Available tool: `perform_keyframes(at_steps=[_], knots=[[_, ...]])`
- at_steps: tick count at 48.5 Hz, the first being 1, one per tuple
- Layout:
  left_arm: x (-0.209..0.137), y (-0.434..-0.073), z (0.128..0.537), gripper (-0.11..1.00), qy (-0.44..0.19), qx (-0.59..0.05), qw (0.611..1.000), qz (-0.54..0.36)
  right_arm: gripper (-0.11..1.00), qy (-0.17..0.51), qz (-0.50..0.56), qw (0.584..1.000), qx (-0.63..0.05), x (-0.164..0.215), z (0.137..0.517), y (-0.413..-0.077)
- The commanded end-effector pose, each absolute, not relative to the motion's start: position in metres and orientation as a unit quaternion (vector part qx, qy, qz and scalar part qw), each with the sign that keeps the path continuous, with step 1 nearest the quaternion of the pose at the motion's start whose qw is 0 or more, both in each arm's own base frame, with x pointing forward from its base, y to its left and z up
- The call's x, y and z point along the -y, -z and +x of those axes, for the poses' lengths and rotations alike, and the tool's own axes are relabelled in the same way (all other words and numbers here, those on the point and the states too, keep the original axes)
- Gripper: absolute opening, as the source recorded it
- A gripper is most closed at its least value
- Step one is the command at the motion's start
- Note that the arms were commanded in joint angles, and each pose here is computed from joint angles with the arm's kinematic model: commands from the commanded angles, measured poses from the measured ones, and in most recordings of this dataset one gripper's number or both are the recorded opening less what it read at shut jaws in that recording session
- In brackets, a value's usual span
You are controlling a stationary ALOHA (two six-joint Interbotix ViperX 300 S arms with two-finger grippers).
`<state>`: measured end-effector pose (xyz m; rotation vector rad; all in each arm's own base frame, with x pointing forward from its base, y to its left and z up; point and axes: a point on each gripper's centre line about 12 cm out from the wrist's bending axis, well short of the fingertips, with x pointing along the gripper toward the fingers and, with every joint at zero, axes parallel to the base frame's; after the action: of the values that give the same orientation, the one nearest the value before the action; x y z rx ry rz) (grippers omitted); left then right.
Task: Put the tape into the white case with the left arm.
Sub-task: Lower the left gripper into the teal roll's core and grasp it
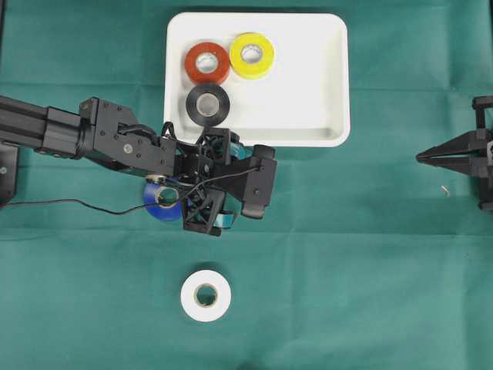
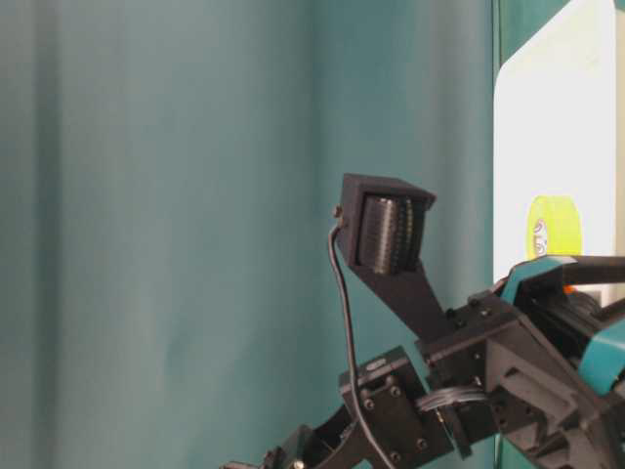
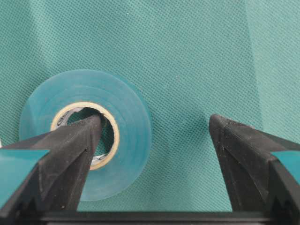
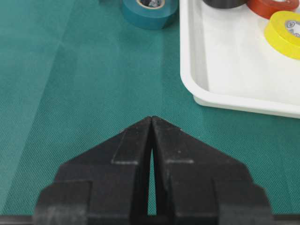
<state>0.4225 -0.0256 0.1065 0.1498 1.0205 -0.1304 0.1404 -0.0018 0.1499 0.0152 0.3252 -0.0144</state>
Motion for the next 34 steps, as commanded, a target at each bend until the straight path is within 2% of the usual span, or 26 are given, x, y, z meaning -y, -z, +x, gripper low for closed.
perform_keyframes(at_steps=[1, 6, 10, 14, 21, 34], knots=[[0.0247, -0.1202, 0.4293, 0.92, 0.06, -0.47, 0.878, 0.07, -0.09, 0.008, 0.008, 0.988, -0.155, 0.002, 0.1426, -0.1542], [0.0247, -0.1198, 0.4289, 0.9, 0.06, -0.47, 0.878, 0.07, -0.09, 0.008, 0.008, 0.988, -0.155, 0.002, 0.1426, -0.1542], [0.0247, -0.1204, 0.4289, 0.83, 0.06, -0.47, 0.878, 0.07, -0.09, 0.007, 0.008, 0.988, -0.155, 0.0018, 0.1427, -0.1542], [0.0247, -0.1215, 0.4293, 0.64, 0.06, -0.468, 0.879, 0.07, -0.09, 0.008, 0.008, 0.988, -0.156, 0.002, 0.1427, -0.1539], [0.0247, -0.123, 0.4288, 0.24, 0.06, -0.468, 0.879, 0.07, -0.09, 0.007, 0.008, 0.988, -0.156, 0.0018, 0.1424, -0.1536], [0.0253, -0.1239, 0.428, 0.23, 0.061, -0.471, 0.877, 0.071, -0.09, 0.008, 0.008, 0.988, -0.156, 0.002, 0.1424, -0.1536]])
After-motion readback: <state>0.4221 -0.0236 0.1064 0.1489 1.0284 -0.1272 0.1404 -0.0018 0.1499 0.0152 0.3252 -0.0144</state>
